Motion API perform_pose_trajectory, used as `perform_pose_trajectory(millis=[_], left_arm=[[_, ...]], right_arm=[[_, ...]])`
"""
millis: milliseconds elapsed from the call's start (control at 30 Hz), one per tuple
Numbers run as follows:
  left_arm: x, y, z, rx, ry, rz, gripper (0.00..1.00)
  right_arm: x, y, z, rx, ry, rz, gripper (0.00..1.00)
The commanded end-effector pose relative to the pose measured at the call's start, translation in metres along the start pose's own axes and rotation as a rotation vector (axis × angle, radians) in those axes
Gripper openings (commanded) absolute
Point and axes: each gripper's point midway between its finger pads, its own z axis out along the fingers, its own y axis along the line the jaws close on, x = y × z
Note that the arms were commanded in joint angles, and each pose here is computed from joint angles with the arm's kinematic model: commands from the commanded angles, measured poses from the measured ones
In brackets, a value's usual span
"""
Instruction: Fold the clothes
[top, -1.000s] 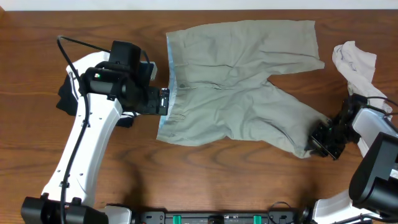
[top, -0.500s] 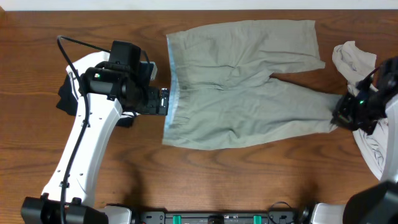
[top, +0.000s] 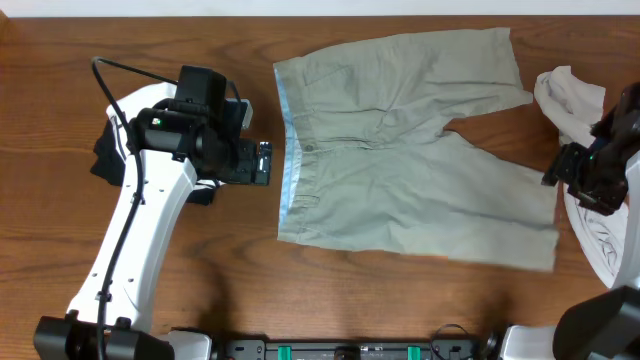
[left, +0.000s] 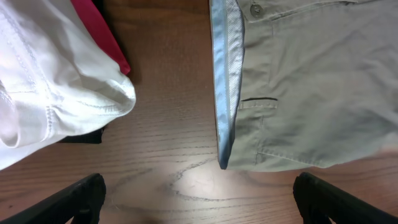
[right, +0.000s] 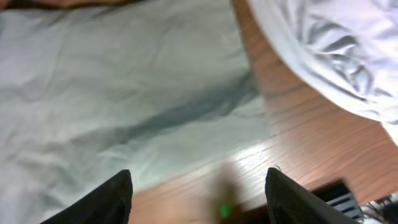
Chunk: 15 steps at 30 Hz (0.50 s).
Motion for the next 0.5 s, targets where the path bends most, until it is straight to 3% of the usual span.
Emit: perform_pose_trajectory(millis=[0, 467], left_arm=[[-0.001, -0.003, -0.001, 0.010, -0.005, 0.012, 0.98], [-0.002, -0.003, -0.001, 0.010, -0.008, 0.012, 0.98]], right_arm=[[0.005, -0.007, 0.014, 0.046, 0.058, 0.035, 0.67], [0.103, -0.015, 0.113, 0.036, 0.359, 0.071, 0.68]])
